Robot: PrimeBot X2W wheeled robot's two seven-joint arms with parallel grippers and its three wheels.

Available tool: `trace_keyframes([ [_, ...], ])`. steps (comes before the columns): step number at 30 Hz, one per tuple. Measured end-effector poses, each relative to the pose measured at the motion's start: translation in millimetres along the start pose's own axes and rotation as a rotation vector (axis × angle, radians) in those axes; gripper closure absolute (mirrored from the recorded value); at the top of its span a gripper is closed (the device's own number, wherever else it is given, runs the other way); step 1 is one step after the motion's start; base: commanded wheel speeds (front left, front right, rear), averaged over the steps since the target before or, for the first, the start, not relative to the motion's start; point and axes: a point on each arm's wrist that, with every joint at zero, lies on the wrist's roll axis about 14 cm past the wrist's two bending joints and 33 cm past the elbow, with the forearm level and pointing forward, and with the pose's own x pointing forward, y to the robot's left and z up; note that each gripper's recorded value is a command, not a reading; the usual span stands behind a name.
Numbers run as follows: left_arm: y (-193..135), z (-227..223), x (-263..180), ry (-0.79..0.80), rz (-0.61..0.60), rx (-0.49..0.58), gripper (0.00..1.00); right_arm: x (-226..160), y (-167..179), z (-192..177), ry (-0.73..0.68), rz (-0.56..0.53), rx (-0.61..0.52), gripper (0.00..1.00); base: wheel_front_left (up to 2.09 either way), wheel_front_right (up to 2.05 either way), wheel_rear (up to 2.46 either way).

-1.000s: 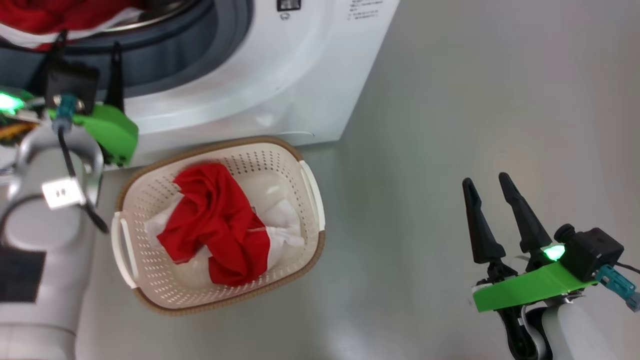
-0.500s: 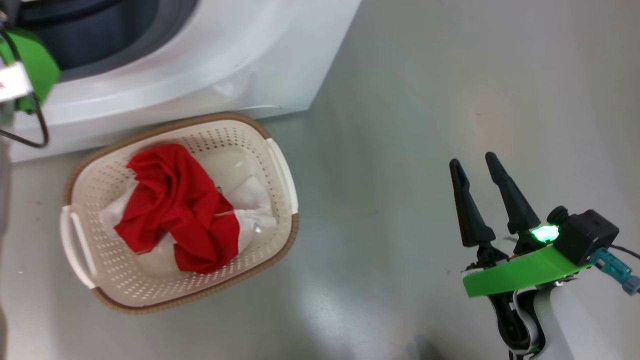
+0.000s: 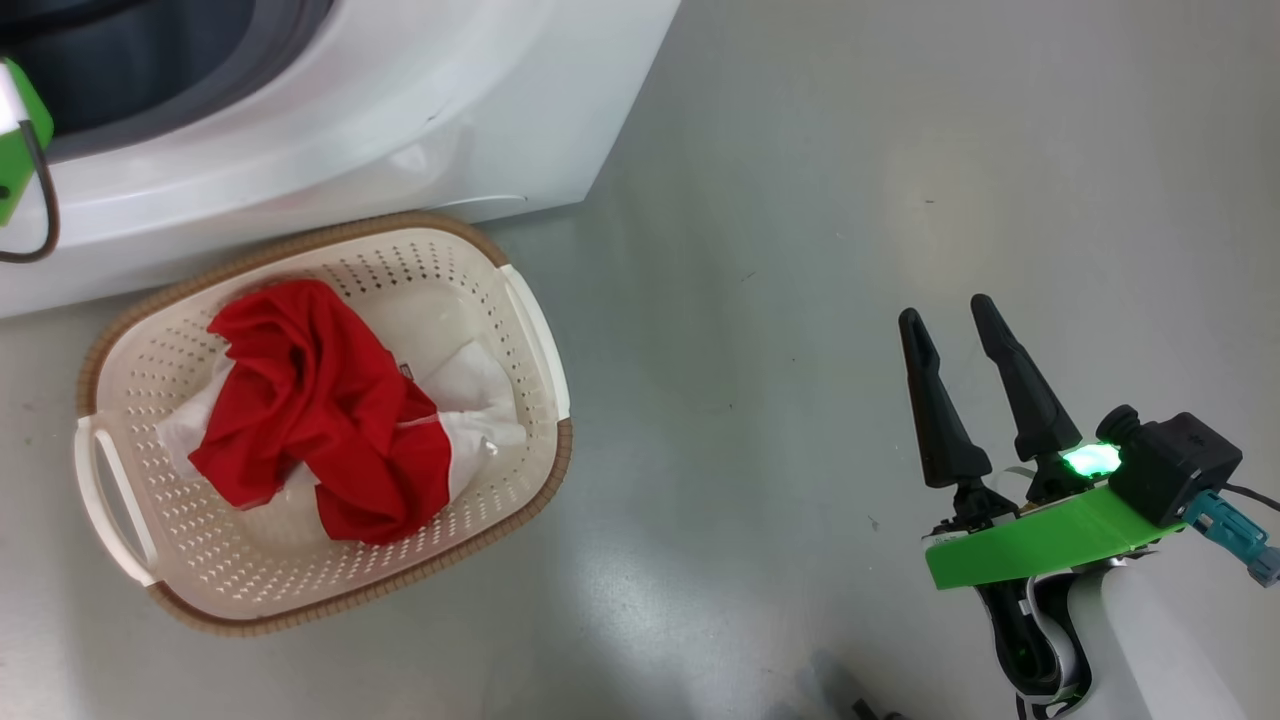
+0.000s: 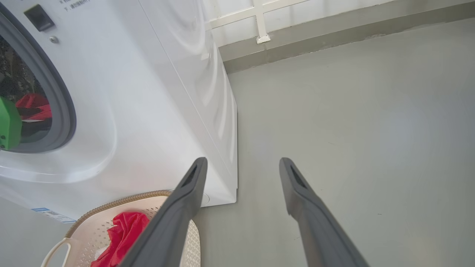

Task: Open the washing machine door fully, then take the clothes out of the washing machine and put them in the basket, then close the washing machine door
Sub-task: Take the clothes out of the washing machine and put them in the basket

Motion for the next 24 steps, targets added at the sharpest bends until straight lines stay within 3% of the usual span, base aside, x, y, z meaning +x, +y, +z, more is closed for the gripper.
trace_keyframes([
  [1, 0.3, 0.3, -0.3, -0.001, 0.001, 0.003, 0.11, 0.1, 0.3, 0.1, 0.000, 0.001, 0.000, 0.00, 0.00, 0.00, 0.00],
  [2, 1.1, 0.6, -0.6, -0.001, 0.006, 0.003, 0.29, 0.2, 0.6, 0.3, -0.001, 0.002, 0.001, 0.00, 0.00, 0.00, 0.00],
  [3, 1.5, 0.9, -0.9, -0.002, 0.008, 0.004, 0.55, 0.2, 0.8, 0.4, -0.001, 0.002, 0.001, 0.00, 0.00, 0.00, 0.00],
  [6, 1.5, 2.0, -1.6, -0.004, 0.013, 0.007, 1.00, 0.4, 1.5, 0.8, -0.003, 0.004, 0.001, 0.00, 0.00, 0.00, 0.00],
  [16, 0.7, 19.1, -7.1, -0.082, 0.015, -0.044, 1.00, 1.0, 1.8, 5.0, -0.015, 0.005, 0.003, 0.00, 0.00, 0.00, 0.00],
  [20, 2.9, 38.5, -15.0, -0.165, 0.026, -0.150, 1.00, 1.5, 4.2, 9.3, -0.028, 0.012, 0.006, 0.00, 0.00, 0.00, 0.00],
  [24, 12.5, 55.5, -26.3, -0.243, 0.061, -0.375, 1.00, 1.8, 5.4, 15.9, -0.047, 0.015, 0.001, 0.00, 0.00, 0.00, 0.00],
])
